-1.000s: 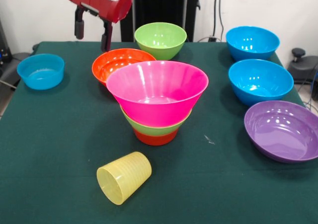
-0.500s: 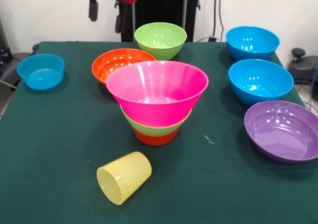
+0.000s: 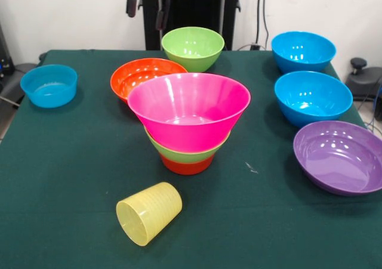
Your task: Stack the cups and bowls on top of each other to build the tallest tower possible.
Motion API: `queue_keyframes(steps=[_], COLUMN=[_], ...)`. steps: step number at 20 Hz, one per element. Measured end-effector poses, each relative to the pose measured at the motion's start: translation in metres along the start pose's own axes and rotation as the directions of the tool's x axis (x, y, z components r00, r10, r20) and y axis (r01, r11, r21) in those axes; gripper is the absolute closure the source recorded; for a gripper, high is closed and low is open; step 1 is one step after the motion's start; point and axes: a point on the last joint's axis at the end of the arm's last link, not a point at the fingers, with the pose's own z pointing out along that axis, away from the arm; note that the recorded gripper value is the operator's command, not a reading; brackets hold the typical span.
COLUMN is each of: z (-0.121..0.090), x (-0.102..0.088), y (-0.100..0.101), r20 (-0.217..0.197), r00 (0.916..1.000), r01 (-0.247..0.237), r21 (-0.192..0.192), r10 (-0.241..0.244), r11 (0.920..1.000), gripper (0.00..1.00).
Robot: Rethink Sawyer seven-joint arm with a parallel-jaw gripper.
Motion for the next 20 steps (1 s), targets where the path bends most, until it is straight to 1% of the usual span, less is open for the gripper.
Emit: queue_keyframes(steps=[2, 3, 4, 8, 9, 12, 15, 16, 17, 20], z=[0.003, 0.008, 0.009, 0.016, 0.019, 0.021, 0.021, 0.020, 0.019, 0.017], x=[0.005, 0.014, 0.017, 0.031, 0.041, 0.051, 0.063, 0.073, 0.078, 0.087], y=[0.001, 0.005, 0.006, 0.013, 0.021, 0.031, 0.046, 0.059, 0.066, 0.079], r20=[-0.004, -0.010, -0.012, -0.009, 0.000, 0.009, 0.018, 0.024, 0.029, 0.042], r00=[1.0000, 0.9998, 0.9997, 0.9988, 0.9972, 0.9946, 0.9900, 0.9854, 0.9827, 0.9768], r01=[0.005, 0.016, 0.019, 0.048, 0.075, 0.103, 0.140, 0.168, 0.183, 0.210], r21=[-0.001, -0.004, -0.004, -0.003, 0.001, 0.005, 0.008, 0.009, 0.009, 0.011], r10=[-0.005, -0.016, -0.019, -0.048, -0.075, -0.103, -0.140, -0.169, -0.183, -0.210], r11=[1.0000, 0.9999, 0.9998, 0.9989, 0.9972, 0.9947, 0.9902, 0.9857, 0.9831, 0.9777], gripper=[0.00, 0.00, 0.00, 0.00, 0.00, 0.00, 0.00, 0.00, 0.00, 0.00])
